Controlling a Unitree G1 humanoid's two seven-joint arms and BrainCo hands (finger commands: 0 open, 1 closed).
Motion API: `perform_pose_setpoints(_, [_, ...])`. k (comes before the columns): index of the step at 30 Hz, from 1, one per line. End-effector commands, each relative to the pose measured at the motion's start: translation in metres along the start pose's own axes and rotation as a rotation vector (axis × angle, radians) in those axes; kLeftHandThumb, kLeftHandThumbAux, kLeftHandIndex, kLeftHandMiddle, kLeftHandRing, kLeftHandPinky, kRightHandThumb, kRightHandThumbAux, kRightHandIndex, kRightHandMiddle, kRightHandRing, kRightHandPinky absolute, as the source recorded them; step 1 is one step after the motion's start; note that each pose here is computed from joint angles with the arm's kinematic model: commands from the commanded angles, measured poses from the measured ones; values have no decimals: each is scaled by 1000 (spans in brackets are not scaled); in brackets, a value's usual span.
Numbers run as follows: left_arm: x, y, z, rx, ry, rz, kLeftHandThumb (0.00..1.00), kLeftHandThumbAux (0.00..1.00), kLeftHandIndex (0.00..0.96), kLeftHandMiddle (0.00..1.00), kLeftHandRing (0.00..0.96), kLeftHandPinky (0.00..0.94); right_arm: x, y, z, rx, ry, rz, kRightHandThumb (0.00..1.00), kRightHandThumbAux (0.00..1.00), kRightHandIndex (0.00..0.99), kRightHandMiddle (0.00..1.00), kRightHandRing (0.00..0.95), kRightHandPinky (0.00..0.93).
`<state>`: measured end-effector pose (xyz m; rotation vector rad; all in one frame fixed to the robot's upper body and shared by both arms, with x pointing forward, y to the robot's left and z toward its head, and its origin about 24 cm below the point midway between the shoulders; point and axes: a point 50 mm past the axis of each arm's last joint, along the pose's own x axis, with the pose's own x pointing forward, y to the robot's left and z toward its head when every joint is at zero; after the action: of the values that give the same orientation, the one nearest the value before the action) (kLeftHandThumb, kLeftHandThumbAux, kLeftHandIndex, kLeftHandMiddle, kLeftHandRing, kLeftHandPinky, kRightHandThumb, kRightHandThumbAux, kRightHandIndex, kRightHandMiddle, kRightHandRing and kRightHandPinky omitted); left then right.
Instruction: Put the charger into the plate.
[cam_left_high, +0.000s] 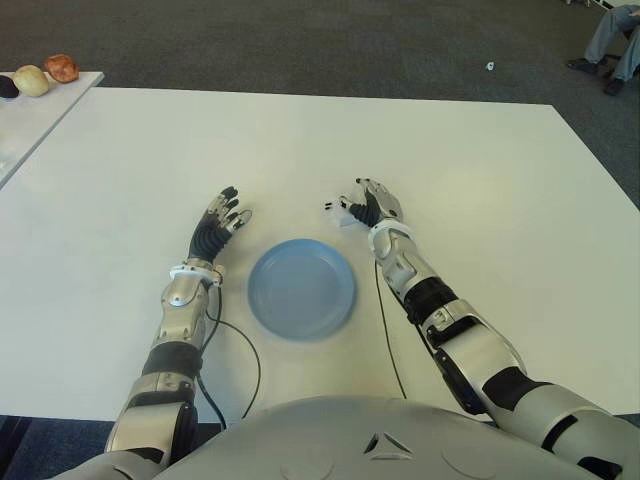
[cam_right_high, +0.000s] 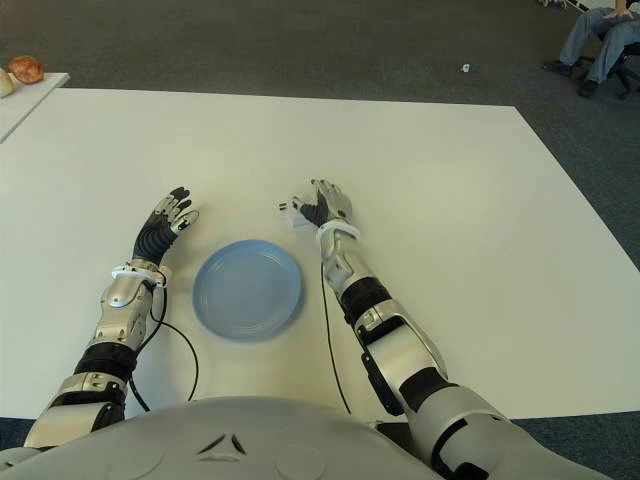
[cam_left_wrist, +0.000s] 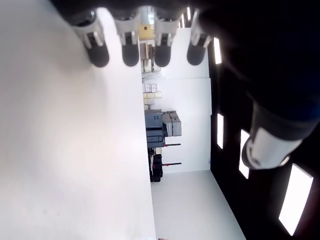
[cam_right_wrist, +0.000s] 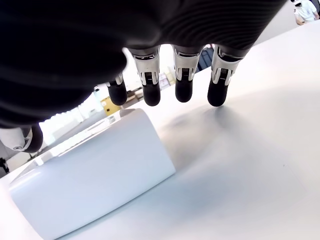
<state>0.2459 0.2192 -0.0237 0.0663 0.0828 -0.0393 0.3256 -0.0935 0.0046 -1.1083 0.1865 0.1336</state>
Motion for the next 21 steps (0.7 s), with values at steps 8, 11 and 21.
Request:
perform_pose_setpoints(8, [-2,-1,-4,-9,24,-3,0,593,0,26,2,0,-1,-1,1,-7,22,12,250,215,0,0,0,0])
perform_pose_setpoints(11, [-2,-1,-4,-8,23,-3,0,592,0,26,2,0,-2,-1,1,-12,27,14,255,212,0,0,0,0])
perform_pose_setpoints(21, [-2,-2,-4,-7,22,-2,0,593,0,29,3,0,-4,1,6,-15,41,5,256,216,0,0,0,0])
